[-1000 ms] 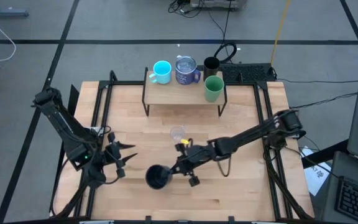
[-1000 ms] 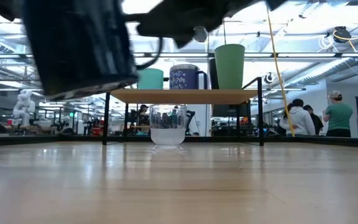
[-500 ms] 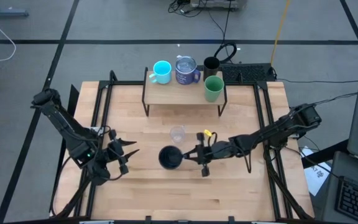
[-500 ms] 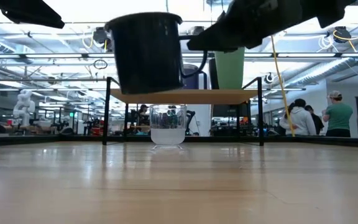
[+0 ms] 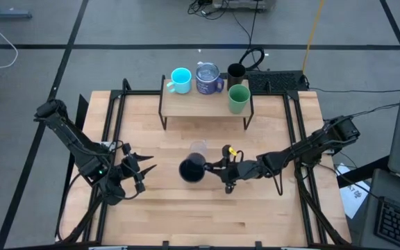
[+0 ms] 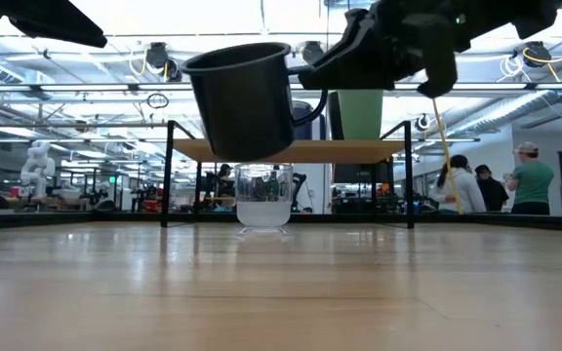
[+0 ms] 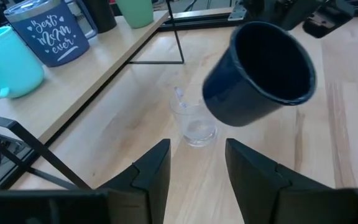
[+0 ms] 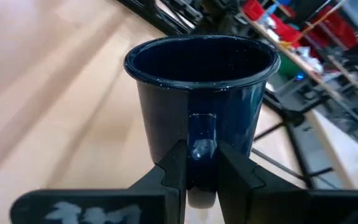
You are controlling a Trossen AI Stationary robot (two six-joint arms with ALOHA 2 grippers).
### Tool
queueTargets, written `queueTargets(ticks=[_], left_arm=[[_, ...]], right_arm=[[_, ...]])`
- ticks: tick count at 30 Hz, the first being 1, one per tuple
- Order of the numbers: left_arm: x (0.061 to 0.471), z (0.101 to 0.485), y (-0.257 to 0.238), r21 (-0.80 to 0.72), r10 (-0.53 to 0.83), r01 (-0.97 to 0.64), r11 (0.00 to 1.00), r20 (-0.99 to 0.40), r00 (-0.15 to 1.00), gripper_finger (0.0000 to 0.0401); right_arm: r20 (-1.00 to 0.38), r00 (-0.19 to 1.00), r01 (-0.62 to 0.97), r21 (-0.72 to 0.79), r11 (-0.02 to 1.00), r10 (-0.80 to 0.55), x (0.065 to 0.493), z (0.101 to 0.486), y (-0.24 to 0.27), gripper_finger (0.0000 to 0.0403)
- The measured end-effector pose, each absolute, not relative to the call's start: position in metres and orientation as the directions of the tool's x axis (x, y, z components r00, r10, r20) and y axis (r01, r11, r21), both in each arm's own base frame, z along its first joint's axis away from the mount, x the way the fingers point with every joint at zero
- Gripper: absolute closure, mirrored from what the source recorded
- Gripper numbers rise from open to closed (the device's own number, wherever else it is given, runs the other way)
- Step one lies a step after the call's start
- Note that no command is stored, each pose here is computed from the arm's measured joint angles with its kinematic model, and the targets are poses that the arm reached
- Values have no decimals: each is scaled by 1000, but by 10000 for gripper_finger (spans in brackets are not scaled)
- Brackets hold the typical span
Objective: Stack small to large cups/mugs on shelf
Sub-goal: Put the dark blue mug on the shelf aligned with the other blue mug
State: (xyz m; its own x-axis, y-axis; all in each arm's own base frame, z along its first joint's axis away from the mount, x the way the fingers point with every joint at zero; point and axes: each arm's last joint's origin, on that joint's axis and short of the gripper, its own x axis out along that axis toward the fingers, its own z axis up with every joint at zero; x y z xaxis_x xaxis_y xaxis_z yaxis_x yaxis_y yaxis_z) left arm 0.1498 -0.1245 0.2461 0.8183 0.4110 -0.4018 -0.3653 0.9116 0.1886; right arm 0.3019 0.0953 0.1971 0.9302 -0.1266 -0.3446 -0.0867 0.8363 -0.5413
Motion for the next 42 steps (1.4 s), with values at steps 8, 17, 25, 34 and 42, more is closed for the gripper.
queueTargets(ticks=[8,17,25,34,42], left_arm=[[150,246,-125,189,411,-364,912,-402,818,244],[150,246,-125,190,411,-364,912,-402,819,245],[150,246,-125,191,411,-364,912,-401,819,244],[150,246,-125,201,412,-360,911,-401,819,245],[153,249,-128,201,398,-345,917,-380,835,244]], right_arm=[[-327,921,-67,-669,740,-212,302,198,94,354],[-302,909,-39,-749,662,-288,300,199,95,355],[-286,918,27,-646,763,-275,299,201,99,356],[-179,954,136,-460,877,-242,299,216,107,356],[-126,957,232,-213,949,-262,289,241,97,357]])
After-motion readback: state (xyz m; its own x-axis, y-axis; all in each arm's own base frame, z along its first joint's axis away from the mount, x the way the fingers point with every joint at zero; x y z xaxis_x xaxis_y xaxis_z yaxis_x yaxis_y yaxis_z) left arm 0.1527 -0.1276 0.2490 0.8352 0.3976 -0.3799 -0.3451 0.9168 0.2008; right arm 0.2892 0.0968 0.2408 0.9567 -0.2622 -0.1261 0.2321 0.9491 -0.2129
